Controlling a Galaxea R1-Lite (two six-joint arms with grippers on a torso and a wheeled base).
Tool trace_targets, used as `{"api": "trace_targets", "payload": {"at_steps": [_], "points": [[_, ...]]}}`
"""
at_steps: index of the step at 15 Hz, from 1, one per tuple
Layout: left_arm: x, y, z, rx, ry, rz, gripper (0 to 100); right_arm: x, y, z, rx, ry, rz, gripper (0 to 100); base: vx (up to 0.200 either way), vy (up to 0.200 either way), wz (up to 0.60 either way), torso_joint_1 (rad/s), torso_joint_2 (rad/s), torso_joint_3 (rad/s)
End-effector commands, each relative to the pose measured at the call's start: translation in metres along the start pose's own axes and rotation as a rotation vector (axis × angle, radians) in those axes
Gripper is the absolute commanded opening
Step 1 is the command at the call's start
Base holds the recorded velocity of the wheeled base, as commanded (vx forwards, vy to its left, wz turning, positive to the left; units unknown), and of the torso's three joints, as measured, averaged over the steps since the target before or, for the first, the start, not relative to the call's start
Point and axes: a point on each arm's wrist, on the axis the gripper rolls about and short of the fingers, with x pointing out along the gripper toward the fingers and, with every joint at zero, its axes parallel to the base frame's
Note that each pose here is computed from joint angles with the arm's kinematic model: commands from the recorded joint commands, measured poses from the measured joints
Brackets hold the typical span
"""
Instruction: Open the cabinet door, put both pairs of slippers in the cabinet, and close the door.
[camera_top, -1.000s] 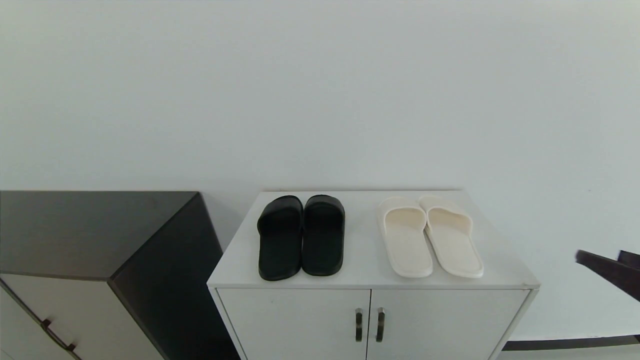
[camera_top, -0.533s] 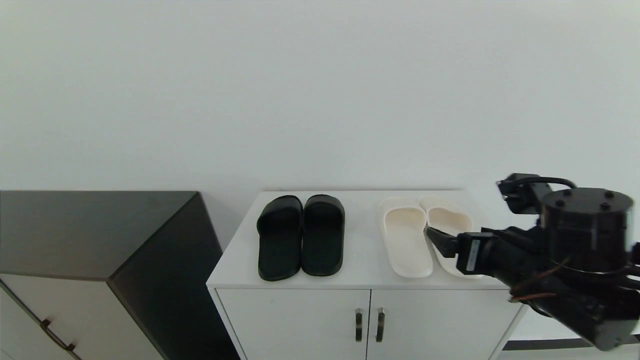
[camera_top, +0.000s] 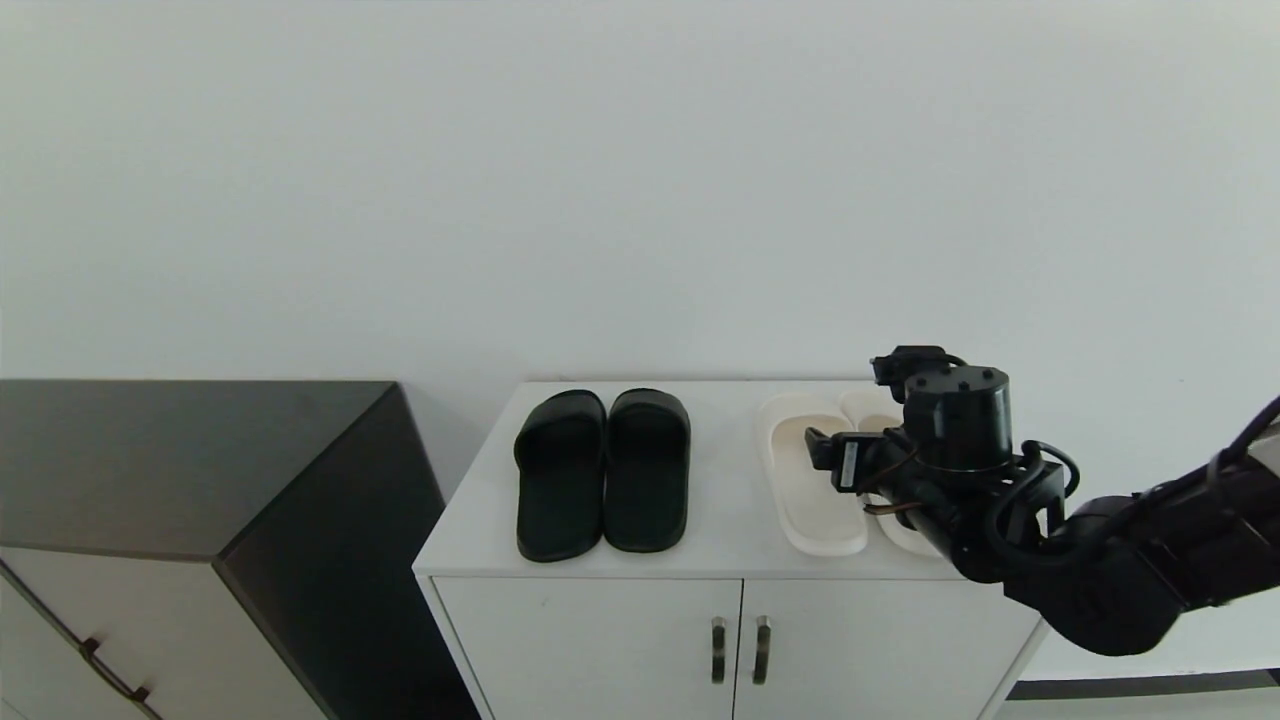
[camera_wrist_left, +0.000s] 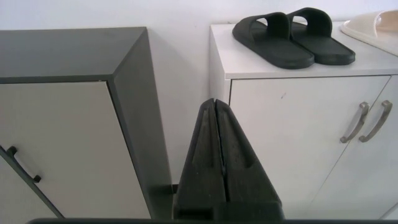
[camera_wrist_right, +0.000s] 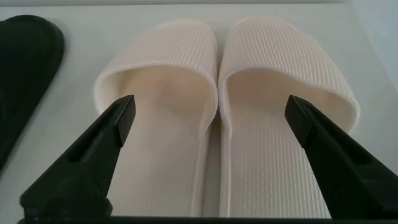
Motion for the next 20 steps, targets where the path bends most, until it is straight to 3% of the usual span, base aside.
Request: {"api": "trace_targets", "payload": {"at_steps": [1,12,13,18,20], "points": [[0.000,0.000,0.000,0.000,0.001,-0.001,0,0.018,0.005,-0.011,-0.015,0.025,-0.013,100,0.000,0.000,0.00,0.000,0.00,0.000],[0.000,0.000,0.000,-0.006,0.001,-0.002,0,0.066,-0.004,-0.005,-0.007,-0.005,-0.024,100,0.000,0.000,0.00,0.000,0.00,0.000],[0.000,0.000,0.000,-0.006,0.001,-0.002,0,0.067,-0.003,-0.005,-0.007,-0.005,-0.024,0,0.000,0.000,0.00,0.000,0.00,0.000],[0.000,0.000,0.000,-0.006,0.001,-0.002,0,0.066,-0.003,-0.003,-0.005,-0.011,-0.022,0,0.000,0.000,0.00,0.000,0.00,0.000],[0.000,0.000,0.000,-0.006,0.001,-0.001,0,0.050,-0.002,0.012,0.008,-0.044,-0.004,0,0.000,0.000,0.00,0.000,0.00,0.000]]}}
